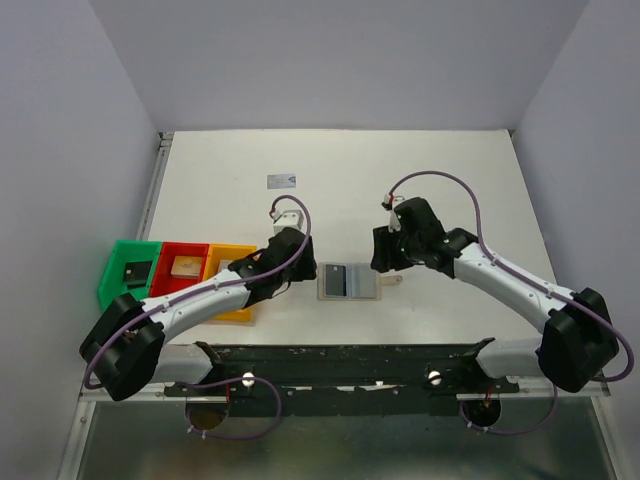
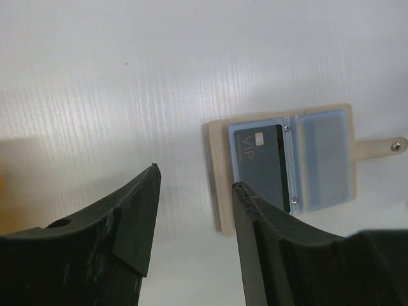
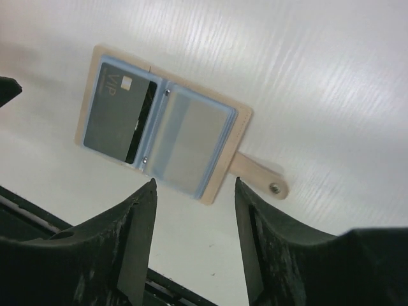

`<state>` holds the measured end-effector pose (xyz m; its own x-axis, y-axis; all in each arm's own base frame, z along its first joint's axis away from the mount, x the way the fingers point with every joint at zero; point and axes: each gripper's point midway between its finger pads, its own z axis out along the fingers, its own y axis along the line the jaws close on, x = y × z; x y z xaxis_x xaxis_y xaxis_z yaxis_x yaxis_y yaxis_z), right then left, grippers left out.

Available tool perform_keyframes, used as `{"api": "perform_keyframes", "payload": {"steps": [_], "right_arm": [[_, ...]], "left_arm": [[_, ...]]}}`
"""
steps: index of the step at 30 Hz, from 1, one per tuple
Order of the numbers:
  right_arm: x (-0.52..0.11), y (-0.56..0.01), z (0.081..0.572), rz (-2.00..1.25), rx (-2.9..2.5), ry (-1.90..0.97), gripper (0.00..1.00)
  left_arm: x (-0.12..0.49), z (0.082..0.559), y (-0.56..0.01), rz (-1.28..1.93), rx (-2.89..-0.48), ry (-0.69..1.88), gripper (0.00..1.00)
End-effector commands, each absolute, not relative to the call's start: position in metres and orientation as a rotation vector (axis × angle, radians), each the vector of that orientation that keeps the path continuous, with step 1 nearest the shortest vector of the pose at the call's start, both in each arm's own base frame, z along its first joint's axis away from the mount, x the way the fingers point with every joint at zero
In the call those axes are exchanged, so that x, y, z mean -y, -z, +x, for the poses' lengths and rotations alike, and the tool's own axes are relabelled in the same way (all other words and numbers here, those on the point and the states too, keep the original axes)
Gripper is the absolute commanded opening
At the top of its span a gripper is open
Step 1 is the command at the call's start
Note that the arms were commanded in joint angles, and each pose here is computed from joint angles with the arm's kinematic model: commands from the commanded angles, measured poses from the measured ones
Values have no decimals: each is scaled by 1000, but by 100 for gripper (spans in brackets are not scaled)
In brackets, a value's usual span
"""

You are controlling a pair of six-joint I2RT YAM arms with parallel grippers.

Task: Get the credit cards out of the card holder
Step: Remove the credit card from the card holder.

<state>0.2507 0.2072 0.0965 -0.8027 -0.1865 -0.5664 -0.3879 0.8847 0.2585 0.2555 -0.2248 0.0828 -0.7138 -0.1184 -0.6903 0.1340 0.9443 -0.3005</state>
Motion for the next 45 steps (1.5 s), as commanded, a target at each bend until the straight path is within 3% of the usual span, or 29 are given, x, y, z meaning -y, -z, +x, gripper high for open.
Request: {"api": "perform_keyframes", "payload": {"steps": [1,9,14,32,45], "right_arm": [[-192,-137,266,-372,-2417,-386,60],[-263,-143,254,-401,-2327,-918,36],[-282,-107,250,-347,-2382,-1057,27],[-294,-55,249,-289,-2490,-1122,29],[-289,-35,251,-263,-2540,-1069,37]], "left_arm": [[245,267,-113,39,-2243,551,59],[300,263,-115,185,-2202,857,47],[291,267,-85,143,-2287,752,26],[276,264,-47,112,-2398,621,18],[273,261,-33,104,-2454,577,16]]}}
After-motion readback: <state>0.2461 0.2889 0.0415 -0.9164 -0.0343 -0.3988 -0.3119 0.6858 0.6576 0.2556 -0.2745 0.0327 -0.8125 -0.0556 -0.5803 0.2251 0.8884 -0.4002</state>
